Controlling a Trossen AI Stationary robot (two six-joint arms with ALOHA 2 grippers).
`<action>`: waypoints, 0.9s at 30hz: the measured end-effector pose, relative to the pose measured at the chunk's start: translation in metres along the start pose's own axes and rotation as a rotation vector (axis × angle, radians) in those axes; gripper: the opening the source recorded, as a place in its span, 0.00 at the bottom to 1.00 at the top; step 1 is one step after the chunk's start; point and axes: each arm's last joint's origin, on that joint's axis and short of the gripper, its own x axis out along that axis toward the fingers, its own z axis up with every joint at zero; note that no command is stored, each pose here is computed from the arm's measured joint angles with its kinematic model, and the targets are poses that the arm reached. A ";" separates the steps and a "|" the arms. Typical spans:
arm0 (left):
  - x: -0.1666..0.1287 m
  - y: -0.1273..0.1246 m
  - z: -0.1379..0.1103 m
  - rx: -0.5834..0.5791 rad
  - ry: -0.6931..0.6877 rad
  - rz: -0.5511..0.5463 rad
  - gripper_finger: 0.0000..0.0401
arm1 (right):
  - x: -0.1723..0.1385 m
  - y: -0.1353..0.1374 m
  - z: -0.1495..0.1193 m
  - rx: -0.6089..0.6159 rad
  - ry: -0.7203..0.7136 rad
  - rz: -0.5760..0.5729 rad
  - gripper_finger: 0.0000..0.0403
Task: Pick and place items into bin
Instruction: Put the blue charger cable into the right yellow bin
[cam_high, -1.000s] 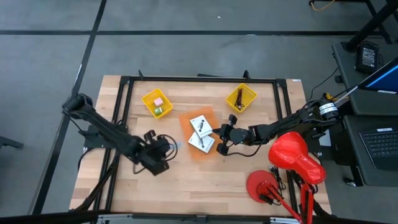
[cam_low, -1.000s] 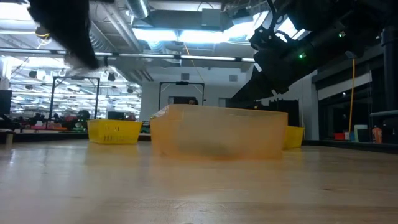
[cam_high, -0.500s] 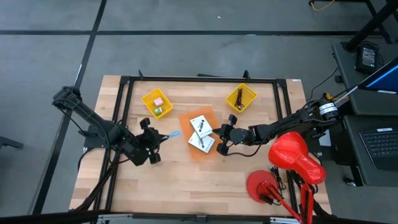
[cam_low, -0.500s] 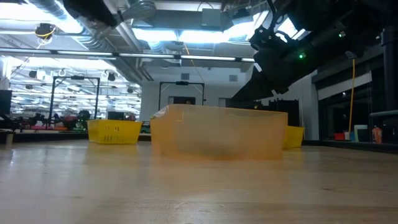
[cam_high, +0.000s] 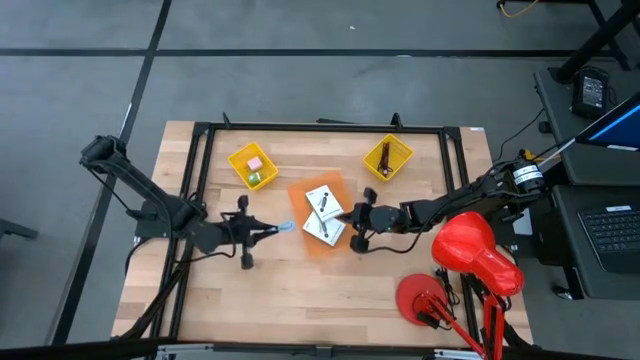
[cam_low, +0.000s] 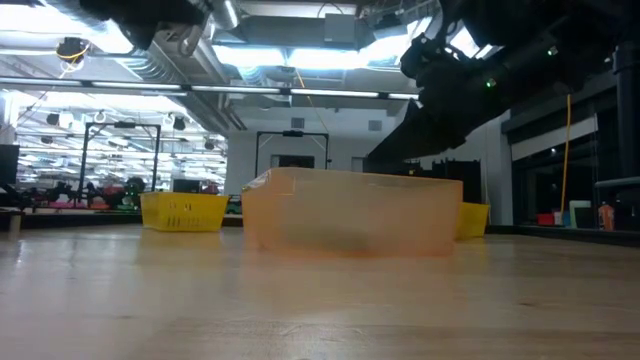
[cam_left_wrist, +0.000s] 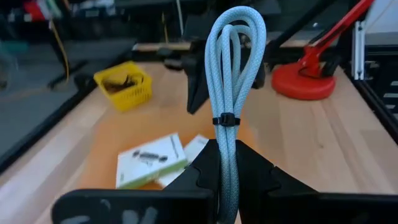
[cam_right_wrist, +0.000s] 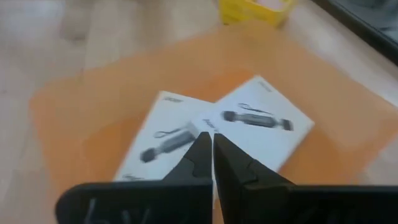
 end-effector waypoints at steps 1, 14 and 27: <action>0.001 0.000 -0.002 0.015 -0.020 -0.005 0.05 | 0.000 0.001 0.001 0.001 -0.004 0.013 0.00; 0.012 0.016 -0.034 0.056 -0.176 -0.109 0.05 | 0.000 0.001 0.005 0.022 -0.044 0.023 0.00; 0.021 0.026 -0.027 0.023 -0.215 -0.179 0.05 | -0.004 0.006 0.026 0.040 -0.252 0.137 0.00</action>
